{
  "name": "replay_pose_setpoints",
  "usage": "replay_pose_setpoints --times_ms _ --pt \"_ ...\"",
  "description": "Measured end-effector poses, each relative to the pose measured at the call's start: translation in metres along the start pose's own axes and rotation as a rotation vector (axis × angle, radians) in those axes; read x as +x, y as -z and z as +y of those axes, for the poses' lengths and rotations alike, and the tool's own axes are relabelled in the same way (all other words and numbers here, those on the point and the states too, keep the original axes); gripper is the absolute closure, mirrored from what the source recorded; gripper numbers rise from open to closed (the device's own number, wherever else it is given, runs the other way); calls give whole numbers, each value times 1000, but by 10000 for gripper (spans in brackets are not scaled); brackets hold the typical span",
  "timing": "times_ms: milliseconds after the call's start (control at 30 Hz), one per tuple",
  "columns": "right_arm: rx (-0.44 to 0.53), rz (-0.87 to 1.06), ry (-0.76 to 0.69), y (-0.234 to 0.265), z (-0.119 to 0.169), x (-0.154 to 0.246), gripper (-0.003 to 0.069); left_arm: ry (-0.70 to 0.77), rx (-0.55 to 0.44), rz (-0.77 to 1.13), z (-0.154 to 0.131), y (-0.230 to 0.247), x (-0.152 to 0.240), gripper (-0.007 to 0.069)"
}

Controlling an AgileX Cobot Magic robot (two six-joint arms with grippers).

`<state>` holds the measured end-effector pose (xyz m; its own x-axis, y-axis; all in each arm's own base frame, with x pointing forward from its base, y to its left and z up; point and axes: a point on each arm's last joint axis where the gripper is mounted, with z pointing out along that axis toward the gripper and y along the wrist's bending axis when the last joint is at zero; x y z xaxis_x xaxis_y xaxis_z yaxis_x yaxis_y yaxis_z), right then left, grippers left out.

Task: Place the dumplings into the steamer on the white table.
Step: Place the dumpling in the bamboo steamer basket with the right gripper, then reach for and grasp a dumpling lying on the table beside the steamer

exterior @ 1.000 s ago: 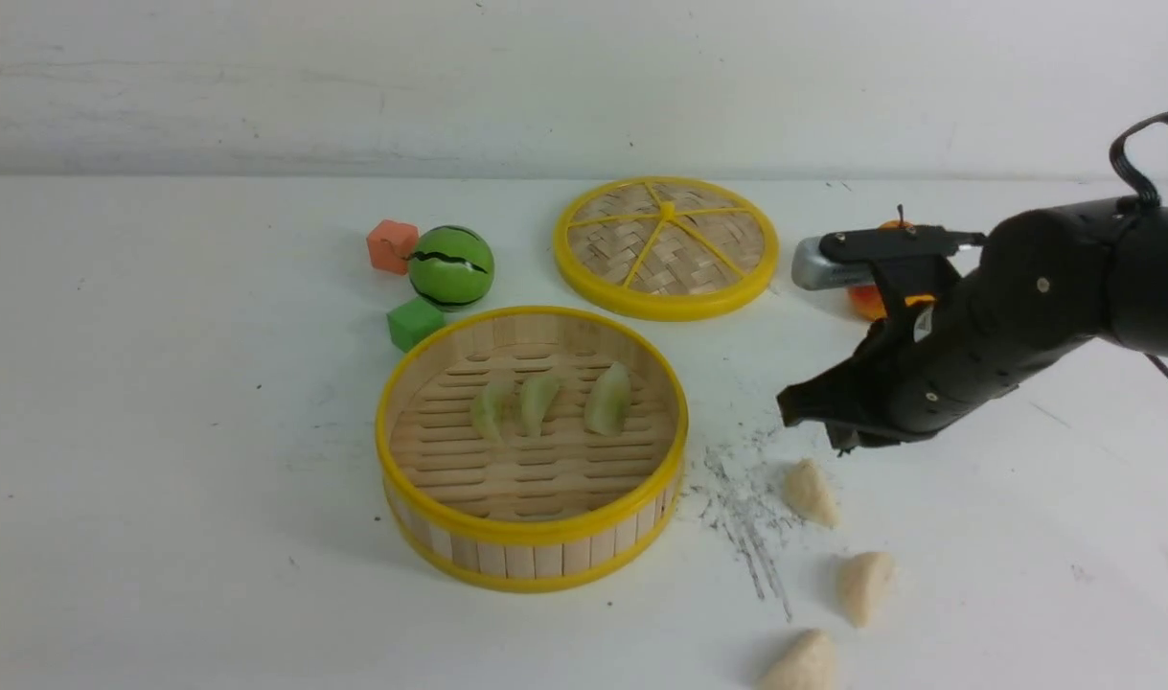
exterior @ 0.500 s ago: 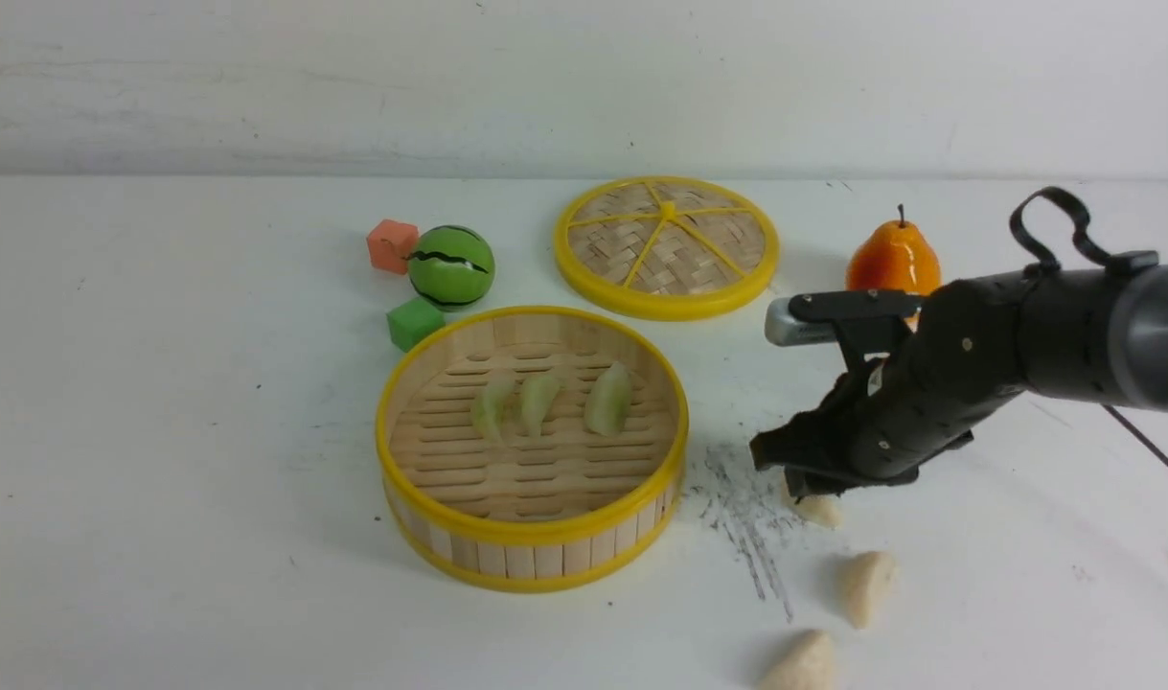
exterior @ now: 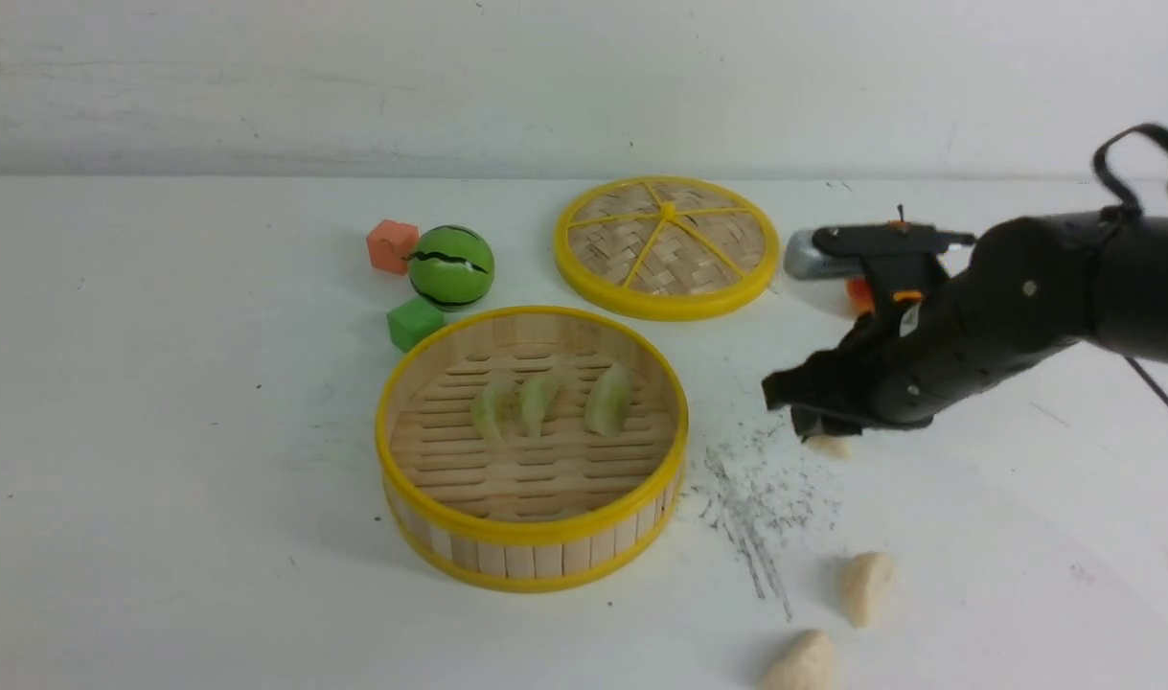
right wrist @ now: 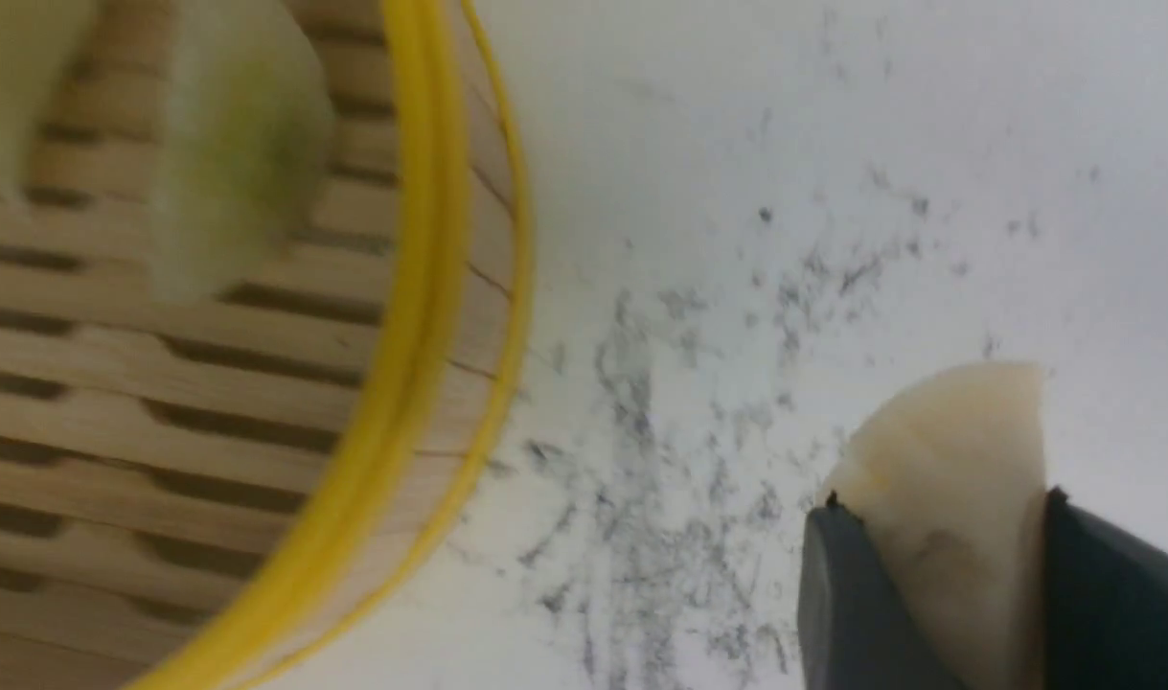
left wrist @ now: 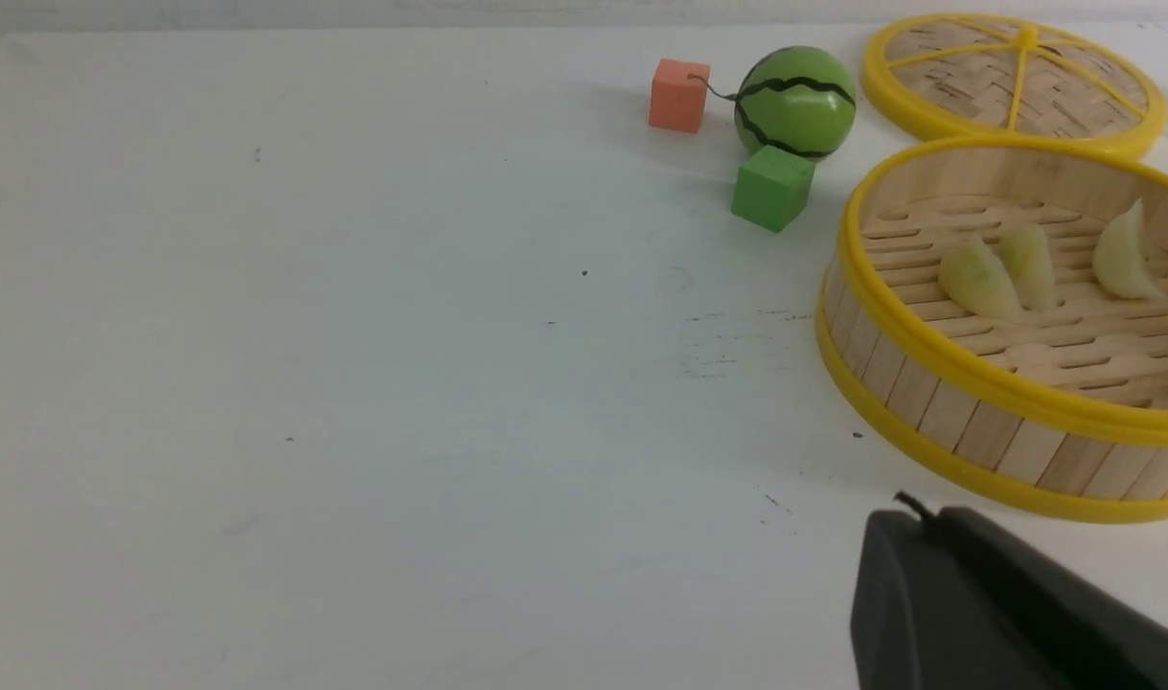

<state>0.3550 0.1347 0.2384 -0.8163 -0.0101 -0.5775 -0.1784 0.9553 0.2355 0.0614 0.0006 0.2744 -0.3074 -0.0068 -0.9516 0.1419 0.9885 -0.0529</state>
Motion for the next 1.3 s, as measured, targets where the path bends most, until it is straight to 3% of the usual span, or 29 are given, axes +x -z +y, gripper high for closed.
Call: replay_pose_setpoints --times_ms 167,300,533,800,967,1100,1300 --pt "-145 -98 29 21 48 -16 428 0 5 -7 0 0 -1 619" --pt "-254 -113 67 2 101 -6 428 1 5 -7 0 0 -1 618" --pt "-300 -75 92 -65 150 25 428 1 -7 9 1 0 1 609" --pt "-303 -7 17 -99 156 39 417 1 -6 8 1 0 1 605" --pt "-315 -7 -6 -94 157 37 295 1 -4 6 0 0 1 599" --pt "-336 -22 11 -67 156 23 202 1 -4 6 0 0 1 597" --pt "-300 -93 156 20 128 -17 210 1 -4 6 0 0 1 593"
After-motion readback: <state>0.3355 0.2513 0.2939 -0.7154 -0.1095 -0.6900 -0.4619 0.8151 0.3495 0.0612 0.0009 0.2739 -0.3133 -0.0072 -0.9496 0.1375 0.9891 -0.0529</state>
